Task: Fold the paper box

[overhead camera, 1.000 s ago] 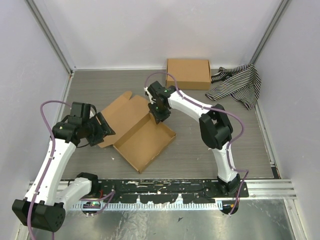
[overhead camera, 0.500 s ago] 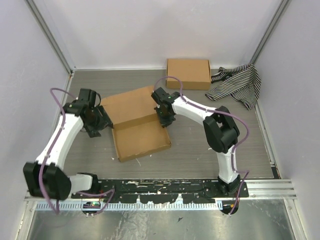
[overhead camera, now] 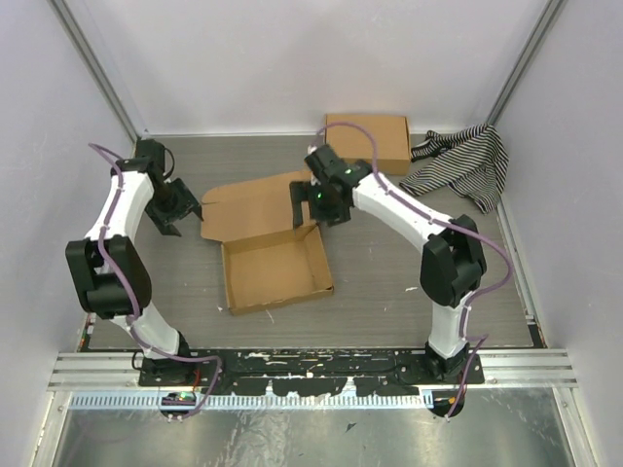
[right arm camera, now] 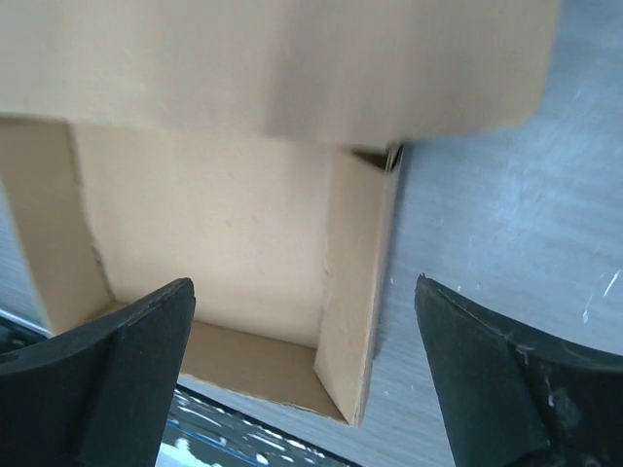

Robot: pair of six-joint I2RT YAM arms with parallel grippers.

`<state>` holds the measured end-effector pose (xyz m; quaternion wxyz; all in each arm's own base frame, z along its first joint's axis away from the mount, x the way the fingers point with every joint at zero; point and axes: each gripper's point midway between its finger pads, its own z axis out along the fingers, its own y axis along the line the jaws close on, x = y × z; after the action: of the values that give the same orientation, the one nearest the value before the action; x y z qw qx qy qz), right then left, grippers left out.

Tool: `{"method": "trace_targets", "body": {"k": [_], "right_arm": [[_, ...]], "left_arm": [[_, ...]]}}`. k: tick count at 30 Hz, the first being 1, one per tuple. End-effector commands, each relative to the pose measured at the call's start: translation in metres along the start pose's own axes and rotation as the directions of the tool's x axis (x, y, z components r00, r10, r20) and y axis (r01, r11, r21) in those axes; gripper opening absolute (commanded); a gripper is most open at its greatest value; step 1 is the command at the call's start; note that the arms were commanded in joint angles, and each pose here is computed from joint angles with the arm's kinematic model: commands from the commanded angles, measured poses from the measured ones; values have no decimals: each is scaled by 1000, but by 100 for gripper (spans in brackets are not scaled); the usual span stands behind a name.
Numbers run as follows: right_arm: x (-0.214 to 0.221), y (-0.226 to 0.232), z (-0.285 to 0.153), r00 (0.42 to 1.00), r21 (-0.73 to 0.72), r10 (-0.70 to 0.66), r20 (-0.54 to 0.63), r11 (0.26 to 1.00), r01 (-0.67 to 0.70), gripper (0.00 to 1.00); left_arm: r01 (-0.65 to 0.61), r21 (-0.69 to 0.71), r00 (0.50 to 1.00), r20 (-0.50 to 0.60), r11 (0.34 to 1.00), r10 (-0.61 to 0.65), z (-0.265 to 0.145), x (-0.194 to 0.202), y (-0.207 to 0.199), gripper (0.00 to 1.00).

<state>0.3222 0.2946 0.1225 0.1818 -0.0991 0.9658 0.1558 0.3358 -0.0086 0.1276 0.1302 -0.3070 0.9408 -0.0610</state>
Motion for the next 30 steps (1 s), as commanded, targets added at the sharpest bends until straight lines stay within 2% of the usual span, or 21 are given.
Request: {"method": "trace_targets", "body": {"k": [1,5,9,15,20,24,30], "right_arm": [[-80,-18,-47,978,-104,124,170,989,-107,100],[-124,-57,-31,956,-122,183,228,980,-159,95],[-136,-66,-1,966,-185,175,192,973,-140,86],[-134,-48,33,979,-331,156,130,938,-106,78],[-126,-42,52,985,-389,157,66,913,-120,69],[-118,-42,57,989,-387,139,43,915,-112,58],[-111,-51,57,993,-299,104,48,950,-85,43]], "left_arm": [[-9,49,1000,-25,999,10,11,-17,-15,72],[-1,75,998,-59,997,5,26,-22,-26,70],[-10,63,997,-80,998,15,39,-23,-25,69],[-29,29,992,-119,999,32,58,-20,-18,68],[-29,53,990,-140,998,36,67,-19,-23,68],[-27,70,987,-154,997,38,72,-19,-28,66],[-69,88,986,-144,994,82,69,-20,-42,60]]}}
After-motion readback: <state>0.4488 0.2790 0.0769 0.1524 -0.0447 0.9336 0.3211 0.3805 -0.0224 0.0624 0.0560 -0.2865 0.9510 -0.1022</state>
